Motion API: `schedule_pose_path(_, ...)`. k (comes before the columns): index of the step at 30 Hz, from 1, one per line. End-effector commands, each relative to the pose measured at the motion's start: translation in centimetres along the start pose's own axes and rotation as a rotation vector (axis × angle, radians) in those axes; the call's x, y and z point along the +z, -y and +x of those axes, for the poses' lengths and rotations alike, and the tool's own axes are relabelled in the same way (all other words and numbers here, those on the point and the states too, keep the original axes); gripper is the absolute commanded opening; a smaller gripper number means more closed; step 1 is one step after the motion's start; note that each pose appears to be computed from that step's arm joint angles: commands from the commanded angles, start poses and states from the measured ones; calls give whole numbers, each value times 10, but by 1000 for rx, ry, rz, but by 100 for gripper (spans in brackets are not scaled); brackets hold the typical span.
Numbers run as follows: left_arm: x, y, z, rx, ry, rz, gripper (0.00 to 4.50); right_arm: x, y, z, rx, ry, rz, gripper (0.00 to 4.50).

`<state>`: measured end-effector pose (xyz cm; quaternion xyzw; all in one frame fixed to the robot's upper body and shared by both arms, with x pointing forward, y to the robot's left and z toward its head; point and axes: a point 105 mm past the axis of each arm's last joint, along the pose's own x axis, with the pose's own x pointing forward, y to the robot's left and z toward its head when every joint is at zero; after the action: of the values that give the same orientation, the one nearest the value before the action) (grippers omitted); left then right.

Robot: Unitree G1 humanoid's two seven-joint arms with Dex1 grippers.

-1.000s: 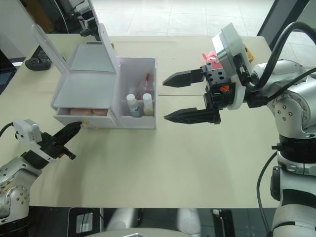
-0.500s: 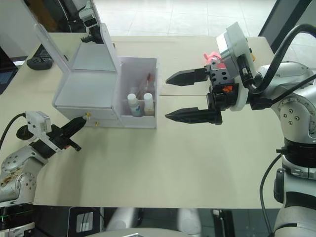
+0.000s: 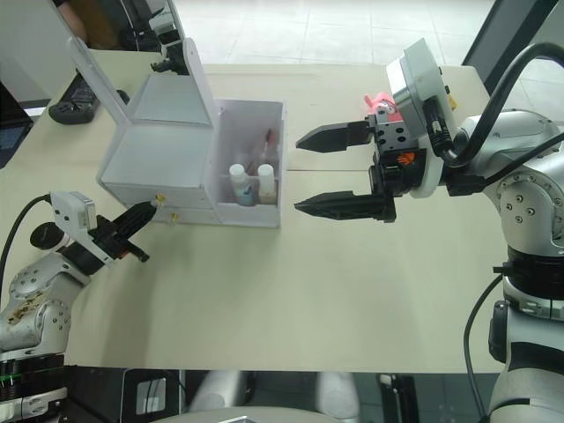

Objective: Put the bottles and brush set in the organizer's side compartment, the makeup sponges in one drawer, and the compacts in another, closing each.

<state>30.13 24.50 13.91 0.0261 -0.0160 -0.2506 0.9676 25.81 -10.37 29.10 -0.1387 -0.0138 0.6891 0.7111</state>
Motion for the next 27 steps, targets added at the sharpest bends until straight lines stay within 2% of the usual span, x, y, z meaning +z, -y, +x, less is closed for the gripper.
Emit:
schedule_pose_path(1, 14, -2, -5, 6, 45, 32, 3, 7, -2, -4, -10, 8, -32, 450)
schedule_pose_path(5, 26, 3, -13, -22, 93, -19, 3, -2, 4, -9, -37, -10, 28, 450)
schedule_pose_path(7, 32, 3, -24, -31, 96, -27, 42, -14, 12, -16, -89, -56, 34, 450)
schedule_pose_path(10, 32, -6, -48, -13, 38, -27, 122, -27, 21, -30, -163, -58, 76, 450)
schedule_pose_path(14, 26, -37, -98, 86, -78, 37, 234, -60, 33, -64, -334, -33, 154, 450)
schedule_pose_path(16, 26, -50, -117, 139, -103, 57, 297, -77, 35, -80, -414, -39, 174, 450)
schedule_pose_path(21, 22, -96, -184, 361, -155, 128, 445, -120, 27, -122, -622, -34, 210, 450)
schedule_pose_path(24, 19, -108, -208, 437, -156, 130, 449, -137, 17, -137, -694, -39, 227, 450)
schedule_pose_path(27, 14, -104, -210, 414, -160, 112, 449, -143, 12, -139, -715, -42, 256, 450)
